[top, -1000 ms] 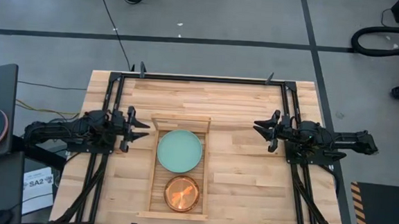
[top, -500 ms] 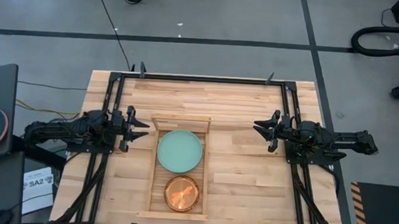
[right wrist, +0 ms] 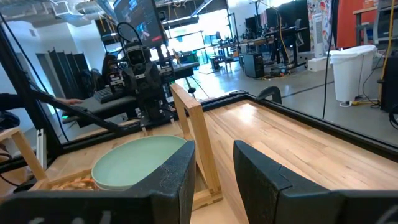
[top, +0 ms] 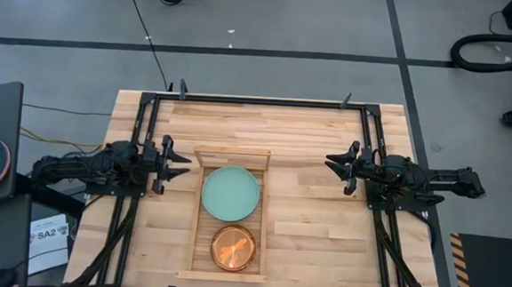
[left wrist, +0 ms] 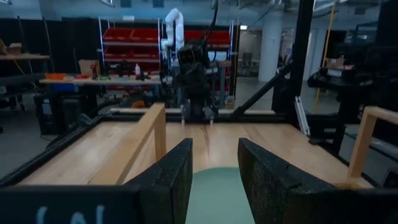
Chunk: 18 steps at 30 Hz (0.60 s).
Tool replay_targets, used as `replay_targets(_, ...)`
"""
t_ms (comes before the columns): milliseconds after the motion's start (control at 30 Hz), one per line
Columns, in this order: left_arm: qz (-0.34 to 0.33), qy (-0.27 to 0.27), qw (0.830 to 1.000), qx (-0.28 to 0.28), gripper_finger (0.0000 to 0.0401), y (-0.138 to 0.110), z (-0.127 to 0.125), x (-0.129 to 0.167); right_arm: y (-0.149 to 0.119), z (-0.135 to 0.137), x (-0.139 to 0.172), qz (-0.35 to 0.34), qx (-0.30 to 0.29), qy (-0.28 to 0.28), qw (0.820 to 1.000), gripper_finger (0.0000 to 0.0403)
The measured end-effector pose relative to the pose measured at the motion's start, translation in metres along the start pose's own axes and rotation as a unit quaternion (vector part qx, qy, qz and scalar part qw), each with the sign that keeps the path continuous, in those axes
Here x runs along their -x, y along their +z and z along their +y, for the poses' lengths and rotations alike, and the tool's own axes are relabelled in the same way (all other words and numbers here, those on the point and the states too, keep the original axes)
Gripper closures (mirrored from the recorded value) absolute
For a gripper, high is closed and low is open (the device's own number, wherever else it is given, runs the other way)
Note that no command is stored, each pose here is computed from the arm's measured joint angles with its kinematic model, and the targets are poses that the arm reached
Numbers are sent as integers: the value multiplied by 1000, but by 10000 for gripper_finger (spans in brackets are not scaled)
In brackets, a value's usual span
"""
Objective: Place and stack plates onto a shelf
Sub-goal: Return to Home Position
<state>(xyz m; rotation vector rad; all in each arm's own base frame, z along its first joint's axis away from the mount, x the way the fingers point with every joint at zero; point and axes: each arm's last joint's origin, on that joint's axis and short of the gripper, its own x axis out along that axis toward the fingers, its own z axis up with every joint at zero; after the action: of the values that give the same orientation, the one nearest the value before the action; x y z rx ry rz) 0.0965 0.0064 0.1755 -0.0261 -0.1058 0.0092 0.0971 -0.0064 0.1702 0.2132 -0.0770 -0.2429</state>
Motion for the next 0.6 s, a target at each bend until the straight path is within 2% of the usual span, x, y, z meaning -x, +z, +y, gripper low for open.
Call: replay_targets(600, 0, 0, 1000, 0, 266, 0, 0, 0, 0, 0, 0, 0, 0, 1, 1000, 288)
